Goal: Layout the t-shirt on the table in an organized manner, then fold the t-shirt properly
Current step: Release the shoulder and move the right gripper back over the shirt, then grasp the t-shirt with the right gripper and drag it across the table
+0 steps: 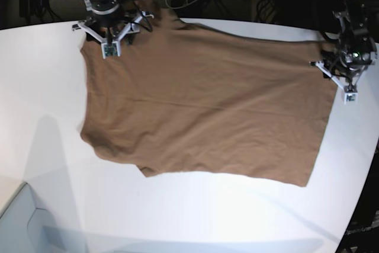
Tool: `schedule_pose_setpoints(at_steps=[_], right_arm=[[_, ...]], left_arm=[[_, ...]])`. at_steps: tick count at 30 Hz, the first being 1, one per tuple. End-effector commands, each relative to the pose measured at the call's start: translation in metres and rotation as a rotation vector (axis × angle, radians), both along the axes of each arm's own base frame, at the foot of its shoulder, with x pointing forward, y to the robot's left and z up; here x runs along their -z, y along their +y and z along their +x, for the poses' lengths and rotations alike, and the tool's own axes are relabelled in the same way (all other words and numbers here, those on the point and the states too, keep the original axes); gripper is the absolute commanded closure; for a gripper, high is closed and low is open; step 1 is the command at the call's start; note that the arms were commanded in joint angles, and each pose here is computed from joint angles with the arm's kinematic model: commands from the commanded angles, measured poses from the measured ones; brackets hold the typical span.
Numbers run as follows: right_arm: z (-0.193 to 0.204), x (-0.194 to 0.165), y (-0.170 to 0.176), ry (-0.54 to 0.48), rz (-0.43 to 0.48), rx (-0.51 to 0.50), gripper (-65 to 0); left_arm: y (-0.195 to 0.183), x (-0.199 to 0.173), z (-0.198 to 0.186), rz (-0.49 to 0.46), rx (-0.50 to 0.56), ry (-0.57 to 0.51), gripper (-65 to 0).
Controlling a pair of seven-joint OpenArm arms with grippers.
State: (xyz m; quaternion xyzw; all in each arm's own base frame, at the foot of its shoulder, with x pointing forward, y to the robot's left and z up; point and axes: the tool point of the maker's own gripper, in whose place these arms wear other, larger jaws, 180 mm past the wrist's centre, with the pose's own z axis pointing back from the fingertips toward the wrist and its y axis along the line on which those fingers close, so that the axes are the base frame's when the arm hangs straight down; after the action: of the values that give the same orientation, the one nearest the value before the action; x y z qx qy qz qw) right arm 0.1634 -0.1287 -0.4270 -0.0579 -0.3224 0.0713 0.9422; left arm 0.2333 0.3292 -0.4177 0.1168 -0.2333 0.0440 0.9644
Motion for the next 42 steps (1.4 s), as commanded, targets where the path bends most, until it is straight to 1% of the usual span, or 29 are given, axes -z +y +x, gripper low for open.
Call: schedule_pose_setpoints(at_steps=[1, 5, 9, 12, 14, 16, 18, 21, 23, 25, 28, 30, 32, 33, 36, 42], right_arm=[[0.0, -0.009, -0.002, -0.019, -0.016, -0.005, -33.4], [0.015, -0.036, -0.007, -0.101, -0.033, 0.0, -33.4], [0.031, -0.054, -0.009, -0.163, -0.04, 0.002, -33.5], [0.05, -0.064, -0.012, -0.213, -0.053, -0.004, -33.6], [0.065, -0.073, -0.018, -0.254, -0.077, -0.02, -33.7], [0.086, -0.088, -0.025, -0.311, -0.106, -0.036, -34.0], [0.109, -0.107, -0.034, -0.374, -0.142, -0.051, -36.7], [0.145, -0.13, -0.045, -0.46, -0.189, -0.072, -43.1], [0.169, -0.137, -0.052, -0.491, -0.207, -0.075, -45.2], [0.192, -0.14, -0.057, -0.503, -0.213, -0.073, -46.0], [0.225, -0.131, -0.064, -0.49, -0.201, -0.063, -46.1], [0.248, -0.12, -0.067, -0.485, -0.191, -0.077, -46.3], [0.263, -0.104, -0.066, -0.47, -0.171, -0.089, -46.4], [0.267, -0.099, -0.065, -0.461, -0.163, -0.096, -46.4], [0.272, -0.08, -0.057, -0.414, -0.13, -0.163, -46.4], [0.274, -0.06, -0.054, -0.391, -0.1, -0.173, -46.3]], left_arm=[[0.008, -0.016, 0.006, 0.041, 0.009, -0.037, -23.3], [-0.002, -0.047, 0.01, 0.085, 0.062, -0.114, -23.3], [-0.012, -0.078, 0.023, 0.118, 0.099, -0.204, -23.3], [-0.01, -0.094, 0.032, 0.121, 0.085, -0.258, -23.3], [-0.013, -0.105, 0.047, 0.115, 0.079, -0.305, -23.3], [-0.016, -0.102, 0.06, 0.085, 0.057, -0.321, -23.3], [-0.016, -0.092, 0.068, 0.052, 0.035, -0.311, -23.3], [-0.014, -0.076, 0.073, 0.013, 0.01, -0.281, -23.3], [-0.021, -0.063, 0.076, -0.012, 0.013, -0.255, -23.3], [-0.026, -0.053, 0.075, -0.028, 0.016, -0.228, -23.3], [-0.026, -0.047, 0.072, -0.034, 0.013, -0.214, -23.3], [-0.03, -0.046, 0.072, -0.045, 0.008, -0.216, -23.3], [-0.031, -0.048, 0.072, -0.046, 0.007, -0.222, -23.3], [-0.03, -0.048, 0.072, -0.046, 0.002, -0.221, -23.3], [-0.029, -0.046, 0.071, -0.046, -0.002, -0.217, -23.2], [-0.031, -0.044, 0.071, -0.051, -0.002, -0.213, -23.2]])
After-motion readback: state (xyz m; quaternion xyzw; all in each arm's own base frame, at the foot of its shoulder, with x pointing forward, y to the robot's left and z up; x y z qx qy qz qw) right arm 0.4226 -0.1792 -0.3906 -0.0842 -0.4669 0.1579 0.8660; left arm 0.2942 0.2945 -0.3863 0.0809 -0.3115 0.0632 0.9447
